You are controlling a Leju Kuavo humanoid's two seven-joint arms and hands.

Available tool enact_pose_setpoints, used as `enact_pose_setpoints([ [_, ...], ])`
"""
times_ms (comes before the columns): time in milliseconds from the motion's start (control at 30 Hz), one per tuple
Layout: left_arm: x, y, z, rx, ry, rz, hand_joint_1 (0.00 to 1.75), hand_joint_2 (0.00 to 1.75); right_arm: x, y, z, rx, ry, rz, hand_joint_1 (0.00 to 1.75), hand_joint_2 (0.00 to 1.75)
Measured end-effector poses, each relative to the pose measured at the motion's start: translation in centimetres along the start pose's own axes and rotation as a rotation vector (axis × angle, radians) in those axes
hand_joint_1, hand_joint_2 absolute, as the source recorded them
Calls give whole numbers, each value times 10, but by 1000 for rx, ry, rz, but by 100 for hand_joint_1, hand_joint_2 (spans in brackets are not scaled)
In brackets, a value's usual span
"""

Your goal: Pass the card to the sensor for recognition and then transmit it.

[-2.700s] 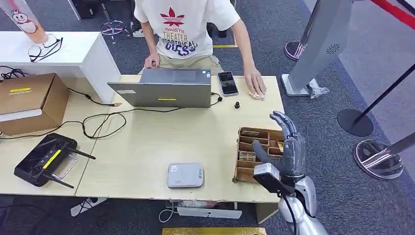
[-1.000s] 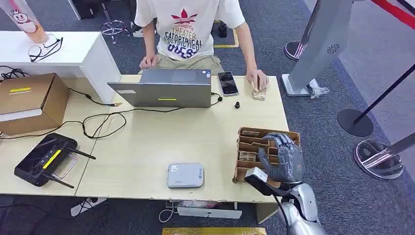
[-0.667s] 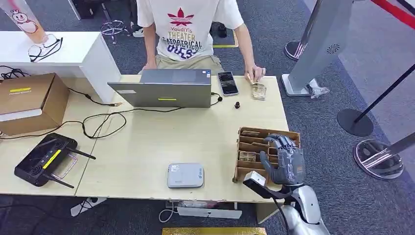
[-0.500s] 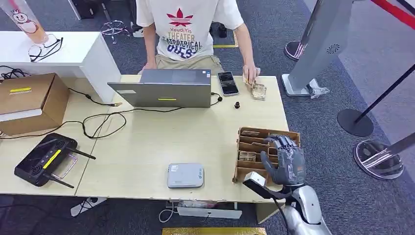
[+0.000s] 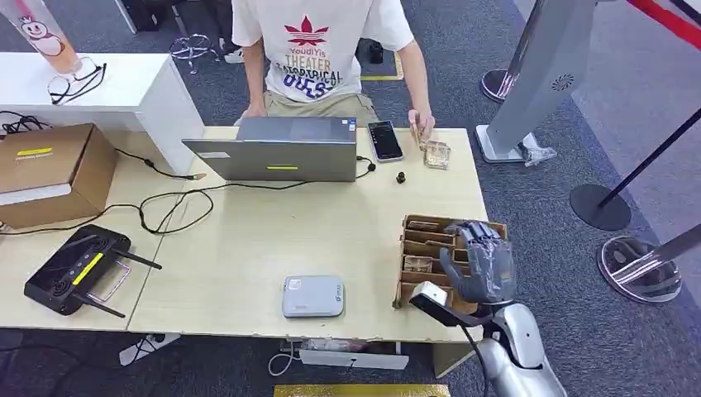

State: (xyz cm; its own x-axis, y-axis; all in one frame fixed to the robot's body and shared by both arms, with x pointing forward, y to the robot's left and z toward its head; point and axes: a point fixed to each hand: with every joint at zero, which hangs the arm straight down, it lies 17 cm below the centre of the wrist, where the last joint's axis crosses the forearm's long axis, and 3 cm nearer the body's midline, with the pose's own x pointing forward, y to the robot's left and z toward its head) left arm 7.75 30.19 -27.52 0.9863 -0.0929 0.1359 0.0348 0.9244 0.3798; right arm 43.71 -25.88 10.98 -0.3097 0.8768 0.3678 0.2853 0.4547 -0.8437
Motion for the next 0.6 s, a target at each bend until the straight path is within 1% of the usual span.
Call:
enact_pose_setpoints([
  [33, 0, 0, 0, 0, 0, 0, 0, 0, 0, 0, -1, -1, 0, 1, 93, 175],
  [67, 0, 0, 0, 0, 0, 0, 0, 0, -1, -1, -2, -1, -1, 3, 91, 175],
  [167, 0, -1, 0, -3, -1, 0, 0, 0, -2, 0, -4, 5, 0, 3, 93, 175],
  [200, 0, -1, 0, -3, -2, 0, 0, 0, -4, 1, -5, 7, 2, 3, 96, 175],
  [300, 0, -1, 0, -4, -2, 0, 0, 0, -6, 3, -4, 13, 8, 4, 94, 175],
  [333, 0, -1, 0, -4, -2, 0, 0, 0, -7, 4, -3, 16, 10, 4, 96, 175],
  [367, 0, -1, 0, -4, -2, 0, 0, 0, -8, 5, -2, 19, 12, 4, 91, 175],
  [600, 0, 3, -1, 1, -2, 0, 0, 0, -13, 11, 2, 38, 29, -3, 98, 175],
])
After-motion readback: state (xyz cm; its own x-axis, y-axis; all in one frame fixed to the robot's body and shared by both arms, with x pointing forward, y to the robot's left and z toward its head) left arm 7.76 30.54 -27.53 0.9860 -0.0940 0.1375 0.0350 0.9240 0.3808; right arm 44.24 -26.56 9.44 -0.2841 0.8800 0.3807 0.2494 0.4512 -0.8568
